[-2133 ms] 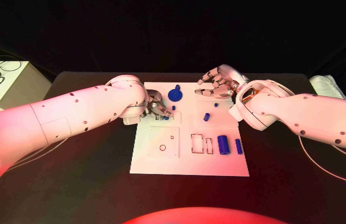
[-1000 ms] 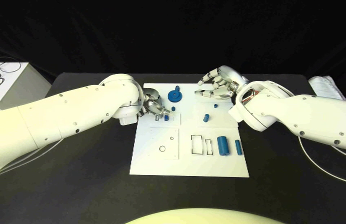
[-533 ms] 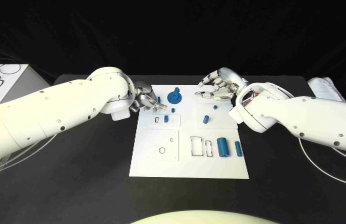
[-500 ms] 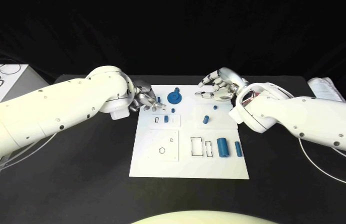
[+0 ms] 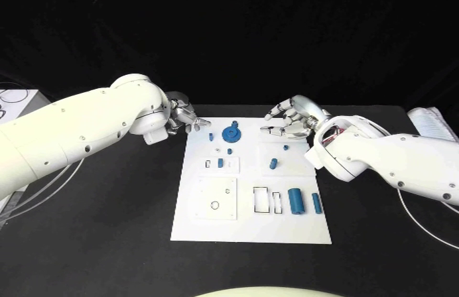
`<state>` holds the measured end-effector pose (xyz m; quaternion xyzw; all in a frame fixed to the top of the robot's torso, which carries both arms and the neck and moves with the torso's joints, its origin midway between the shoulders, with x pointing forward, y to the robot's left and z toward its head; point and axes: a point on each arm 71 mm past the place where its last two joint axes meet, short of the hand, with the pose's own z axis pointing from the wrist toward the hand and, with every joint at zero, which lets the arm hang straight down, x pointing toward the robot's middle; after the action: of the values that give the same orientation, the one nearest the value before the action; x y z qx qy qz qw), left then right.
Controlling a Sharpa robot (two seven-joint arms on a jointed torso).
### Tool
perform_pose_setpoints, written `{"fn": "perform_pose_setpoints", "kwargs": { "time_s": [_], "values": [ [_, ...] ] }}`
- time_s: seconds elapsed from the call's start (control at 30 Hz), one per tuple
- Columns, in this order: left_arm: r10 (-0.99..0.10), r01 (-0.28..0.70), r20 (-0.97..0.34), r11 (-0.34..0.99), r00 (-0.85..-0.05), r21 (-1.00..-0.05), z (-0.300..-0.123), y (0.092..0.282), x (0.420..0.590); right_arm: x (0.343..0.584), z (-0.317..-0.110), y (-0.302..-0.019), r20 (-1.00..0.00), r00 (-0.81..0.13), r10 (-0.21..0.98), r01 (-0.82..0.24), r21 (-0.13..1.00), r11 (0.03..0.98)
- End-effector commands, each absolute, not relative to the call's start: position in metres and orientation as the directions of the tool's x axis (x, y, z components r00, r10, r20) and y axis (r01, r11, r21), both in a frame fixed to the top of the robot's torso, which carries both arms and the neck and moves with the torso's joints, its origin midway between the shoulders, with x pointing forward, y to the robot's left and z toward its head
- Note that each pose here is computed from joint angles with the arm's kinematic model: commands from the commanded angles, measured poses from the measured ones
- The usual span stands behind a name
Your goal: Assemble the parts on the task board
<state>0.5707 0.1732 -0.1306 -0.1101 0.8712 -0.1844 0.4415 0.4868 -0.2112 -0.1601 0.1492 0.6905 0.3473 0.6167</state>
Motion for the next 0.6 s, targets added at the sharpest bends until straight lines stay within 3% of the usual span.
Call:
{"fn": "perform_pose_setpoints", "kwargs": {
  "time_s": [0.03,0.6],
  "values": [
    [-0.371,-0.017,-0.712,0.893,-0.597,-0.451,-0.129,0.169,0.576,0.486,-0.159,-0.210,-0.747,-0.192,0.637,-0.236,0.665,0.708],
    [-0.355,-0.046,-0.683,0.904,-0.639,-0.426,-0.148,0.161,0.593,0.487,-0.151,-0.212,-0.702,-0.103,0.705,-0.267,0.702,0.660]
  ]
}}
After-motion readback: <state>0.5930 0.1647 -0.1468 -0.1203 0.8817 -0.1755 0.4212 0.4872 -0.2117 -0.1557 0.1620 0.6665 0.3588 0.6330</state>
